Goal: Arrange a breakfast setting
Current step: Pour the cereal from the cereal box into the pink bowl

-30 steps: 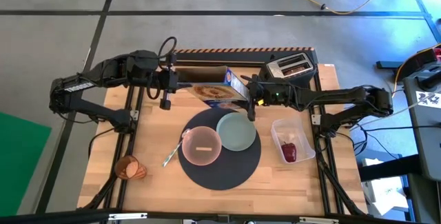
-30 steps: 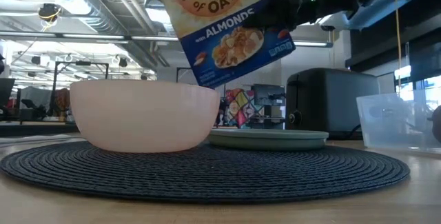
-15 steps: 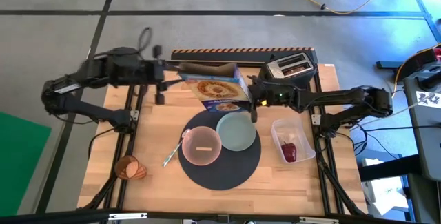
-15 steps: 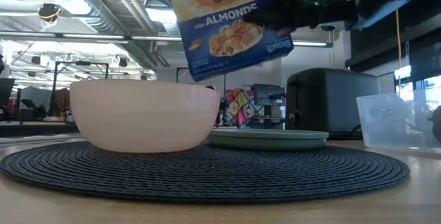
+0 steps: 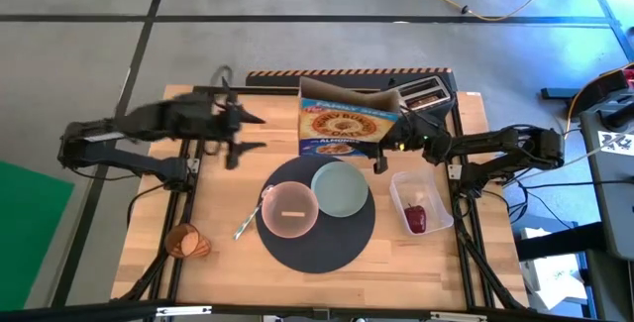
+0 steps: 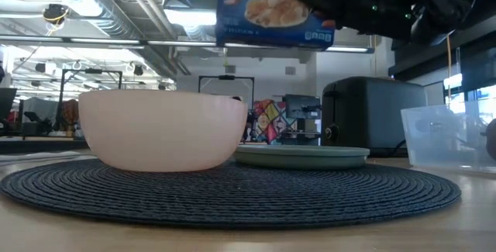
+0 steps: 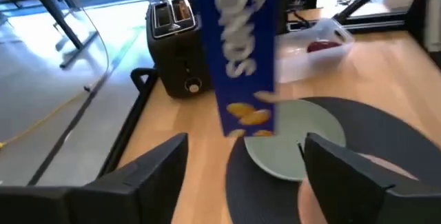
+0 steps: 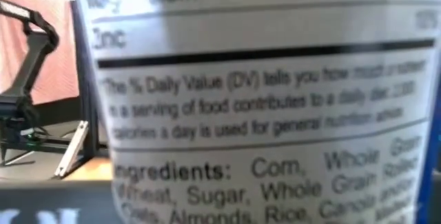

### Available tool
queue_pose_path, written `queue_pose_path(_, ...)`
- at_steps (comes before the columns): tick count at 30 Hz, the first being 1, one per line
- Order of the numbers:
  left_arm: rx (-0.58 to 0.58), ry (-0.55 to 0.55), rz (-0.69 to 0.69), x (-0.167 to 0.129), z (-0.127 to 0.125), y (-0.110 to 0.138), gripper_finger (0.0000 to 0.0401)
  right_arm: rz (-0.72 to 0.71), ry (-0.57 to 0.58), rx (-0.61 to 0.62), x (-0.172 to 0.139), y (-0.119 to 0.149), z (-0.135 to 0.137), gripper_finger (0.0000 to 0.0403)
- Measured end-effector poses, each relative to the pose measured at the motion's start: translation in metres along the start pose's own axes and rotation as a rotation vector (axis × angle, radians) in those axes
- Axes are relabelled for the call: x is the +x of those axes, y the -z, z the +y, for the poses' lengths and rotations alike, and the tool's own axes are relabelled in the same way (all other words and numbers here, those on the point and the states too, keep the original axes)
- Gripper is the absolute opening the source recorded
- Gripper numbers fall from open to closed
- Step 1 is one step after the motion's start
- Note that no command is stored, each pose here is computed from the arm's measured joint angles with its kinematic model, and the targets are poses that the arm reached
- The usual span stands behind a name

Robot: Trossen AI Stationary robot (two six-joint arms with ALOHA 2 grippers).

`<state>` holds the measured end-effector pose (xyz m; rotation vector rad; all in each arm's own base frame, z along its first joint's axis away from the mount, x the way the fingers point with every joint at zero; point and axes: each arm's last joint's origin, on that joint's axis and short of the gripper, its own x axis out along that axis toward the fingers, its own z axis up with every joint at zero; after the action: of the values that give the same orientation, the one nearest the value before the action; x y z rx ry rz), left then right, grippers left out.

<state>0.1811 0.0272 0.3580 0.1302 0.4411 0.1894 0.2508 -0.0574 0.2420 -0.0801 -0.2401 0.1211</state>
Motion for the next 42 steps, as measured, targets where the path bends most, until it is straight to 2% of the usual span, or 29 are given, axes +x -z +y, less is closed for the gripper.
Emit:
queue_pose_path(4,0.051,-0.015,-0.047,0.035,-0.005,0.018,0.032,-0.007,0.011,-0.006,0.001,-0.001,0.003,0.0154)
queue_pose_path(7,0.071,-0.021,-0.119,0.048,-0.007,0.016,0.0347,0.01,0.029,-0.003,0.001,0.001,0.002,0.0154)
queue_pose_path(12,0.076,0.008,-0.158,0.069,-0.008,0.014,0.0372,0.014,0.053,-0.015,0.001,0.001,0.001,0.0154)
queue_pose_path(15,0.084,0.009,-0.179,0.079,-0.007,0.013,0.0375,0.014,0.054,-0.028,0.001,0.001,0.001,0.0154)
queue_pose_path(18,0.075,-0.036,-0.195,0.086,-0.004,0.012,0.0376,0.014,0.065,-0.03,0.001,0.001,0.001,0.0154)
queue_pose_path(24,0.021,-0.056,-0.266,0.086,0.0,0.006,0.0376,0.036,0.073,-0.048,0.001,0.003,0.001,0.0154)
queue_pose_path(28,0.018,-0.061,-0.275,0.083,0.0,0.005,0.0376,0.04,0.072,-0.061,0.001,0.003,0.001,0.0154)
queue_pose_path(33,0.012,-0.119,-0.23,0.084,0.001,0.008,0.0376,0.053,0.058,-0.071,0.001,0.005,0.001,0.0154)
queue_pose_path(42,0.025,-0.008,-0.279,0.095,-0.002,0.006,0.0376,0.042,0.01,-0.09,0.001,0.004,0.003,0.0154)
